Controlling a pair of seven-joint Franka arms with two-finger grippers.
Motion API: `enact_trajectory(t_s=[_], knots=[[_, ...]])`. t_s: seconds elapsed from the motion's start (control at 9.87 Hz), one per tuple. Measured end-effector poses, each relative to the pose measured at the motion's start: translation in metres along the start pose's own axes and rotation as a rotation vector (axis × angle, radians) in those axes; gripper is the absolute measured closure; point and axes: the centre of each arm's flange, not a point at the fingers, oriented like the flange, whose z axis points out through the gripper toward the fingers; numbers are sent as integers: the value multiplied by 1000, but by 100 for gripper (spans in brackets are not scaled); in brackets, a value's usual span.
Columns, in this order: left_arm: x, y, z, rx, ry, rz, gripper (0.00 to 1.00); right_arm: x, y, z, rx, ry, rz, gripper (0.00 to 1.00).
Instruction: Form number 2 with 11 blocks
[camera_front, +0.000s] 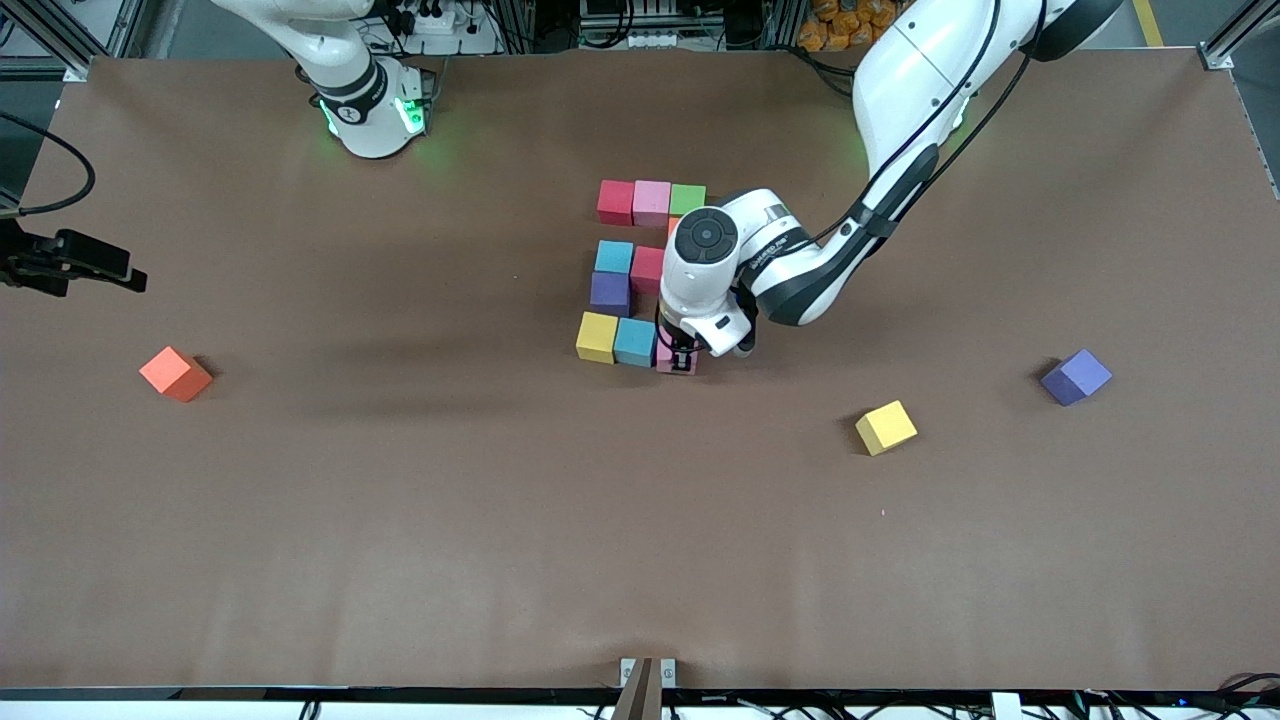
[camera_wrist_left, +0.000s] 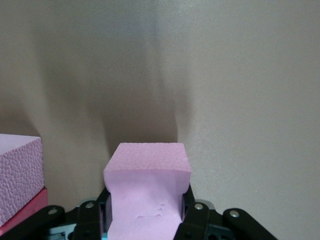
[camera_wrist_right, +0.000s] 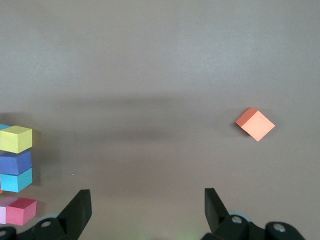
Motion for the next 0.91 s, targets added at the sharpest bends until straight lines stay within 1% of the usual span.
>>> enact_trajectory(t_s=[0.3, 0.41, 0.51, 0.61, 0.71, 0.81, 0.91], knots=[[-2, -1, 0, 0, 0, 3, 46, 0, 0, 0, 0, 1, 0, 0], [-2, -1, 0, 0, -1, 3, 44, 0, 0, 0, 0, 1, 0, 0], [-2, 0, -1, -2, -2, 2, 33, 0, 0, 0, 0, 2, 0, 0], [-2, 0, -1, -3, -3, 2, 30, 0, 0, -1, 0, 2, 0, 0], [-2, 1, -2, -5, -4, 1, 23, 0, 0, -1, 0, 2, -1, 0], [-3, 1, -2, -5, -4, 2, 10, 0, 0, -1, 0, 2, -1, 0], [-3, 1, -2, -5, -4, 2, 0, 0, -1, -1, 0, 3, -1, 0]])
